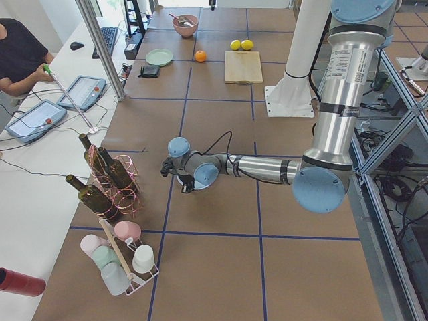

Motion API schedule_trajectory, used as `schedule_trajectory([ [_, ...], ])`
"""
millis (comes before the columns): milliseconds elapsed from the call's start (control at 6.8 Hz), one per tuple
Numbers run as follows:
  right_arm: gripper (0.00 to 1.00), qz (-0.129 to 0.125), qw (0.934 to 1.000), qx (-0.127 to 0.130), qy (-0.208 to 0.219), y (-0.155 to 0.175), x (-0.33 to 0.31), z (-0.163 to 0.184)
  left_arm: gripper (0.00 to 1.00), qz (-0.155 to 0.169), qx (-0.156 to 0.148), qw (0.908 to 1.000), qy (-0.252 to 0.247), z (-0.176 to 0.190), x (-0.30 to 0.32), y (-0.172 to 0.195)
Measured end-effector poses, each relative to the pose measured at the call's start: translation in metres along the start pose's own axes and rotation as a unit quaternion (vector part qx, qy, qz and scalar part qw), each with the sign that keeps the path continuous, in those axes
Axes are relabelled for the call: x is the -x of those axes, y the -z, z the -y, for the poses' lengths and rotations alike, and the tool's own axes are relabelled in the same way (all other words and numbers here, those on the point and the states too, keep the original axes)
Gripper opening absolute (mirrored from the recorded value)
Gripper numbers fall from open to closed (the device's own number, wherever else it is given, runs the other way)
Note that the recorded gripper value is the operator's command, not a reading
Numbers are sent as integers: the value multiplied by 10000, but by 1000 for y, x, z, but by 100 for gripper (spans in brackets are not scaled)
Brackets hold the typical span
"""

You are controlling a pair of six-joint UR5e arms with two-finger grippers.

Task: Pick orange to plate
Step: 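Slide the white plate to center with left gripper while right gripper reaches orange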

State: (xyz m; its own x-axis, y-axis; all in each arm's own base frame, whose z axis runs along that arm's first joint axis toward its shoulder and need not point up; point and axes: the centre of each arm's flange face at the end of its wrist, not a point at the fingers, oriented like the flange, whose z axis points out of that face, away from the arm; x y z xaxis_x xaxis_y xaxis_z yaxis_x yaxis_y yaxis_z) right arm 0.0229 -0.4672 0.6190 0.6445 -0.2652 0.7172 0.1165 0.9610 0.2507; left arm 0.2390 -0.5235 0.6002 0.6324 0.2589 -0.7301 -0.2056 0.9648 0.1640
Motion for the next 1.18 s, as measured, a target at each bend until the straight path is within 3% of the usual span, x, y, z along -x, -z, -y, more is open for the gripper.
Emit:
schedule_trajectory([
  [294, 100, 88, 9999, -36, -65, 3, 9, 5, 0, -929, 17, 9954, -221, 5, -60, 41],
  [588, 100, 231, 9994, -27, -248, -1, 30, 14, 0, -1624, -53, 9862, 315, 38, -149, 92],
  [735, 100, 302, 9989, -50, -364, -5, 43, 19, 0, -1763, -40, 9823, 637, 53, -207, 96],
  [1176, 100, 516, 9957, -219, -741, -19, 83, 30, 0, -1700, -162, 9795, 1071, 47, -391, 36],
])
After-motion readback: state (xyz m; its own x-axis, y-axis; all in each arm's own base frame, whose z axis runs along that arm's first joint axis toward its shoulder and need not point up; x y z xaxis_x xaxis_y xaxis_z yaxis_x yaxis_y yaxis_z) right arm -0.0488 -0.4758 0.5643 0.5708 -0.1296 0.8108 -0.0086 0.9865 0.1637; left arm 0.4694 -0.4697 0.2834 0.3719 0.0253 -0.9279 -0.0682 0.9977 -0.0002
